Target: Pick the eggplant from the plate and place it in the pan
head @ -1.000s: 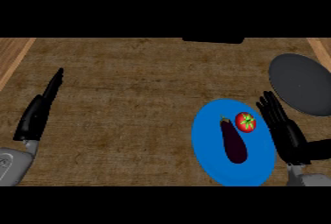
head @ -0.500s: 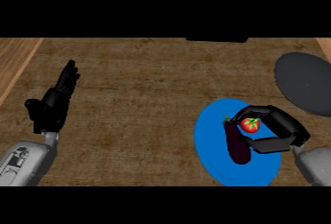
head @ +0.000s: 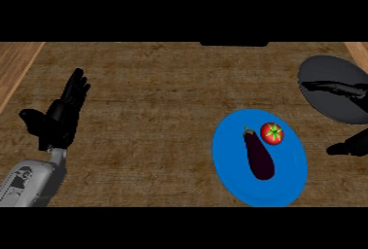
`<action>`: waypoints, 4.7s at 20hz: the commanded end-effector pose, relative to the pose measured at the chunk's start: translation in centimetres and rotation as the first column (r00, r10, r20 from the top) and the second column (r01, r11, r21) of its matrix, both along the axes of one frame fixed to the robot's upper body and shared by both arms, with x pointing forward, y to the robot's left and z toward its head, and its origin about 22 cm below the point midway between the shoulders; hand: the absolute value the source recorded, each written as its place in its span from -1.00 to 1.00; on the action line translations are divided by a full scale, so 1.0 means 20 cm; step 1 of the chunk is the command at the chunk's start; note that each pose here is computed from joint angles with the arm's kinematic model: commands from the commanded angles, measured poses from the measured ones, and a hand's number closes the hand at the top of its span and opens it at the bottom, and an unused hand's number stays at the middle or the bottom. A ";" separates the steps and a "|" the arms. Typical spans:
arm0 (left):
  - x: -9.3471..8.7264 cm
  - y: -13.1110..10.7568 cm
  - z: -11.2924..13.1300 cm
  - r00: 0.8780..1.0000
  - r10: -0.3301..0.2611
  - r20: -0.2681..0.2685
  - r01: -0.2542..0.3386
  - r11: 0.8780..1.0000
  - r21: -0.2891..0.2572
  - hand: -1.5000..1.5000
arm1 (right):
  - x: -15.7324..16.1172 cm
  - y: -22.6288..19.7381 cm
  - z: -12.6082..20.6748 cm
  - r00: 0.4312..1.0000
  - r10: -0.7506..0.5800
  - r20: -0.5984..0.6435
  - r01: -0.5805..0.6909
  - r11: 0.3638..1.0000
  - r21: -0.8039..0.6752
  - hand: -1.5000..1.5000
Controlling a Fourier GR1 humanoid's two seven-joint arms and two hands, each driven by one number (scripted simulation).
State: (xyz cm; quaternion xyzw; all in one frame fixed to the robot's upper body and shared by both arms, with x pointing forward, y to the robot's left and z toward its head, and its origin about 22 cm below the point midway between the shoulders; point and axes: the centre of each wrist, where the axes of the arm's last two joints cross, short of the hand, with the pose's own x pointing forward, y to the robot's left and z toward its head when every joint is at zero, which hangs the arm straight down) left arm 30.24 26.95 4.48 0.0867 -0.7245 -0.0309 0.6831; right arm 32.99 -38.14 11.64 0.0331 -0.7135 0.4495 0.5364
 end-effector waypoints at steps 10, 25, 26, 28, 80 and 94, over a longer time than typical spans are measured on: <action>-0.07 -0.06 0.04 1.000 -0.005 -0.008 0.005 1.000 -0.005 0.00 | 0.28 0.34 0.65 0.991 0.134 0.011 -0.119 0.911 -0.394 -1.00; -0.04 -0.01 -0.02 1.000 0.024 -0.010 -0.024 1.000 -0.013 0.00 | 0.16 0.78 0.45 0.952 0.289 -0.095 -0.304 0.880 -0.364 -1.00; -0.02 0.01 0.01 0.999 0.033 -0.009 -0.033 0.999 0.003 0.00 | 0.14 0.78 0.46 0.957 0.272 -0.099 -0.289 0.873 -0.394 -1.00; 0.01 0.09 0.03 1.000 0.022 0.001 -0.022 1.000 -0.022 0.00 | 0.13 0.79 0.39 0.958 0.257 -0.126 -0.286 0.847 -0.448 -1.00; -0.03 -0.02 -0.03 1.000 0.008 -0.009 -0.008 1.000 -0.003 0.00 | 0.07 1.10 -0.28 0.946 0.228 -0.232 -0.316 0.477 -0.820 -1.00; 0.01 0.05 0.02 1.000 0.022 -0.014 -0.023 0.999 -0.027 0.00 | 0.02 1.04 -0.45 0.880 0.354 -0.317 -0.458 0.450 -0.767 1.00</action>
